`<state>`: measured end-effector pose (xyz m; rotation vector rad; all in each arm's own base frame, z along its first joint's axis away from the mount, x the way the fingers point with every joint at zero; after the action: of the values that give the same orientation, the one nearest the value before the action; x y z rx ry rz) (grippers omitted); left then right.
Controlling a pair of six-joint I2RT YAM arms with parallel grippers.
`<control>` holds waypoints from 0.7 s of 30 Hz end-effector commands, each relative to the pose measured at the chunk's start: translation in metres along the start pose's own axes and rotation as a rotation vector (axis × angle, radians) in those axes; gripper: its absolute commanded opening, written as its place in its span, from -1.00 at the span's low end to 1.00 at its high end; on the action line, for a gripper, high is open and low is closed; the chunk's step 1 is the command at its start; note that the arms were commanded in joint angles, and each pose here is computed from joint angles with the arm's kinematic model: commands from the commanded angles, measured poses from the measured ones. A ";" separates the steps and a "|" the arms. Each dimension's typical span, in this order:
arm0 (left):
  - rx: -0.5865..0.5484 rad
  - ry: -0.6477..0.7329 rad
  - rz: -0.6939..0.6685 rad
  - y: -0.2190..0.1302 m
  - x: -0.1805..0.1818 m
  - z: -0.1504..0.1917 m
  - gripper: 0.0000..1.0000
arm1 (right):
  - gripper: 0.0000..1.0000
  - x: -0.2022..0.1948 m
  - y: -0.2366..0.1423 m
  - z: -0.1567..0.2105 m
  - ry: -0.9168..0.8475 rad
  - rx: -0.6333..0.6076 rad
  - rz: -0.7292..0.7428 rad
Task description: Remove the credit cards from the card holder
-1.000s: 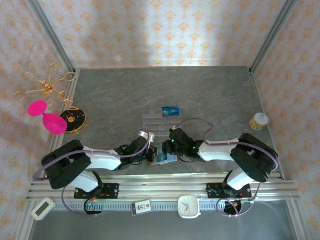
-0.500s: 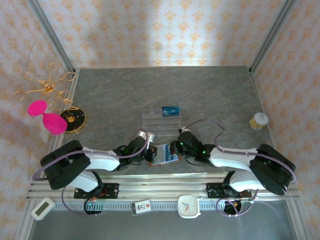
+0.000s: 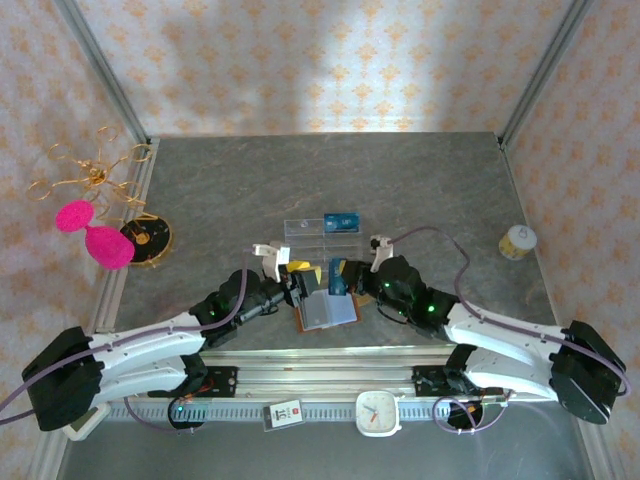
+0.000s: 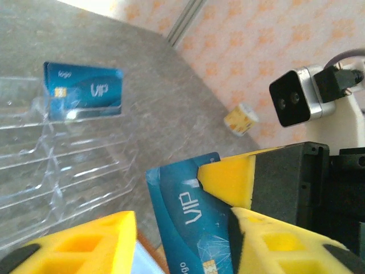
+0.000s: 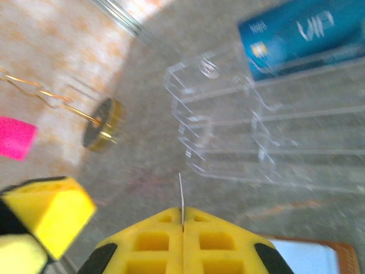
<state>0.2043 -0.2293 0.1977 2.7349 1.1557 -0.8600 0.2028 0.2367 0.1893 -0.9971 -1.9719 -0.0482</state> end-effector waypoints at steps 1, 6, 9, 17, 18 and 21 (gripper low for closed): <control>-0.152 0.003 0.099 -0.009 -0.019 -0.033 0.05 | -1.00 0.041 -0.015 -0.034 0.030 -0.150 -0.204; -0.233 -0.044 0.210 -0.021 -0.028 -0.043 0.10 | -1.00 0.061 -0.025 -0.048 0.083 -0.210 -0.317; -0.252 -0.083 0.242 -0.025 -0.028 -0.045 0.16 | -1.00 0.072 -0.026 -0.051 0.094 -0.203 -0.365; -0.268 -0.124 0.310 -0.028 -0.033 -0.048 0.07 | -1.00 0.082 -0.025 -0.055 0.119 -0.216 -0.434; -0.264 -0.130 0.311 -0.027 -0.033 -0.047 0.06 | -1.00 0.084 -0.026 -0.055 0.124 -0.221 -0.450; -0.254 -0.139 0.301 -0.025 -0.031 -0.045 0.01 | -1.00 0.085 -0.025 -0.057 0.129 -0.232 -0.458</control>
<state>0.1937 -0.2210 0.2483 2.5311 0.8048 -0.7989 0.2043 0.2509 0.2729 -0.7123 -2.0484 -0.4960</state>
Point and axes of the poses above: each hand's point on the last joint's axis, 136 mm out from that joint toward the fingers, its own y axis out along the fingers, its own x axis along the line the jaws close on, z = x × y, the point moved 4 cm from there along -y, back along the fingers, and after that the axes turned 4 degrees about y, right-handed, at the moved point
